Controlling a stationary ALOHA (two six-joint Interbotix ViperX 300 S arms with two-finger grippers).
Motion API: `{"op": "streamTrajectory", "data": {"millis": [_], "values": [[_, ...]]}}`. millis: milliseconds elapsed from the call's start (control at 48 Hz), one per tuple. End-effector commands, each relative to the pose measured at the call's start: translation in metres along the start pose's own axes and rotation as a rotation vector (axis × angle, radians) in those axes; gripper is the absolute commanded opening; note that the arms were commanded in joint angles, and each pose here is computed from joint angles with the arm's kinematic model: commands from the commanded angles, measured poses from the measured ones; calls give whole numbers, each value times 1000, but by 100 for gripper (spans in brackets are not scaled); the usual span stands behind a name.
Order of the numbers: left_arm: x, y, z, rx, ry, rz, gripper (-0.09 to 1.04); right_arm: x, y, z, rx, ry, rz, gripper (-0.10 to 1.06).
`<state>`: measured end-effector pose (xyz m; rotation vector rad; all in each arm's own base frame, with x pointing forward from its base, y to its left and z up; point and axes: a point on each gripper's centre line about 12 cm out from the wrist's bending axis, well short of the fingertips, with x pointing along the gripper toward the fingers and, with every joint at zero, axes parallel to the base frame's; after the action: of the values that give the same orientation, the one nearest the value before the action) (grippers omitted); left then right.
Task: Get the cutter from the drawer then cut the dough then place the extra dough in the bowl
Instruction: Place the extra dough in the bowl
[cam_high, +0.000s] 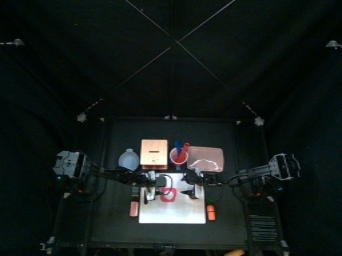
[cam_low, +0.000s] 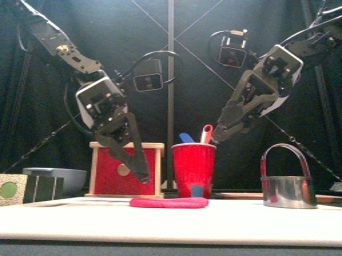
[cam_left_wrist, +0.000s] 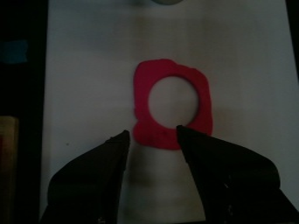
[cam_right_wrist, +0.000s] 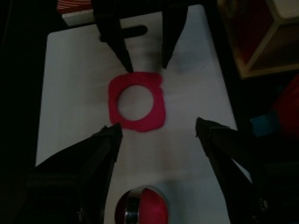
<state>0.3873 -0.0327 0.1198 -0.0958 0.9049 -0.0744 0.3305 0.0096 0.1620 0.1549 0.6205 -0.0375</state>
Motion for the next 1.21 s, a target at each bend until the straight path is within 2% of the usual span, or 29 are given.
{"op": "streamTrajectory", "data": {"millis": [21,521,646,833,1208], "values": [[3,2,11,8,-13,3,84,-3,0,8,2,-31,2,97],[26,11,8,116,68,20,83,-4,-1,0,11,-13,-3,97],[28,12,3,143,101,20,75,-3,-2,0,12,-11,-4,97],[32,12,-4,165,148,16,57,-4,-1,0,12,-11,-3,97],[34,10,-7,188,154,16,55,-4,-2,-2,26,-2,-6,97]]}}
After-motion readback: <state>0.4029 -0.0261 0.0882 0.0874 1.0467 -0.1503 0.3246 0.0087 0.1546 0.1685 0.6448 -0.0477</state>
